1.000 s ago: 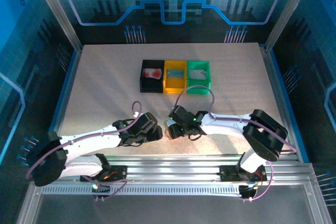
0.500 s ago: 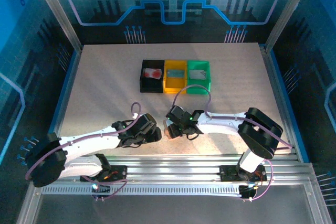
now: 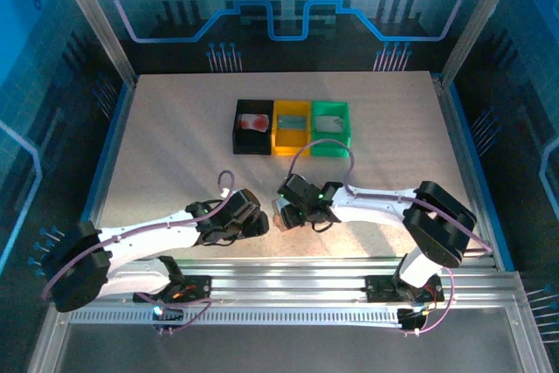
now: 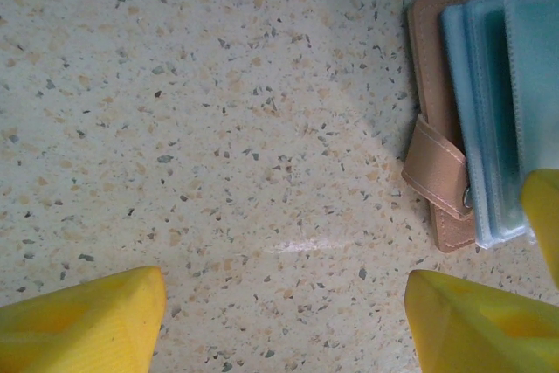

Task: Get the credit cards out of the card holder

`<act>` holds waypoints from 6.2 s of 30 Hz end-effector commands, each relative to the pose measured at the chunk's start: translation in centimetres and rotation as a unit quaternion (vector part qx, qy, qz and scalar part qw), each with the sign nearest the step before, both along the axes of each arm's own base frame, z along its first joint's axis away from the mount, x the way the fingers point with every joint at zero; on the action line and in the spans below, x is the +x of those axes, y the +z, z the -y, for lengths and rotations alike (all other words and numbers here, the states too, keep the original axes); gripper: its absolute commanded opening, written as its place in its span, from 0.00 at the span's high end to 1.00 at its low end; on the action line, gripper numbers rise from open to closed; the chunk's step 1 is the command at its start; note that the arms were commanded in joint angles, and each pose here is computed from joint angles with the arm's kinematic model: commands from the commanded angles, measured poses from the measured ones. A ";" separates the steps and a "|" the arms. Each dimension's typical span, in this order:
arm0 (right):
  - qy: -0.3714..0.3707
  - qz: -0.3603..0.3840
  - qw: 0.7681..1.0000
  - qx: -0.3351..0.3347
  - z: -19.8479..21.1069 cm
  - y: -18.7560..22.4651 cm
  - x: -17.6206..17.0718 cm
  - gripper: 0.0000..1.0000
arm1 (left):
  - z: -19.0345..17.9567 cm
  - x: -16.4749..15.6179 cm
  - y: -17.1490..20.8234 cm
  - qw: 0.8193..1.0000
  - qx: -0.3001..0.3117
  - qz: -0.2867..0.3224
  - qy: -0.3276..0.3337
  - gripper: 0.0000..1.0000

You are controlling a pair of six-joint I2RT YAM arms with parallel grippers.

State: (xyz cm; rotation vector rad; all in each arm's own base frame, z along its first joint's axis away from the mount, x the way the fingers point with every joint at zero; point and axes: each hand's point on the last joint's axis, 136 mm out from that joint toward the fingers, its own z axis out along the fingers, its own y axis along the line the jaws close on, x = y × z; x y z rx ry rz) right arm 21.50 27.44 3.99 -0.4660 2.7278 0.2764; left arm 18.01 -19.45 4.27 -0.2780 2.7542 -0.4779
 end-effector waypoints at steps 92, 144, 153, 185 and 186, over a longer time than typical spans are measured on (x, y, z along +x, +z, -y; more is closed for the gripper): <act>0.005 -0.020 0.997 -0.074 -0.6 -2.6 -0.4 0.61 | -3.2 0.2 1.6 0.994 -0.060 0.049 0.078 0.23; -0.074 -0.013 0.997 0.031 5.9 3.0 1.2 0.81 | -2.4 0.5 1.2 0.996 -0.054 0.037 0.067 0.23; -0.090 -0.011 0.995 0.029 7.8 3.1 1.5 0.81 | -2.1 0.6 1.2 0.996 -0.054 0.034 0.064 0.23; -0.037 -0.054 0.990 0.121 5.1 2.3 1.8 0.69 | 5.5 3.2 2.3 0.998 -0.042 -0.040 -0.024 0.19; -0.046 -0.055 0.990 0.118 5.6 2.0 2.0 0.71 | 5.7 3.3 2.4 0.998 -0.042 -0.039 -0.026 0.19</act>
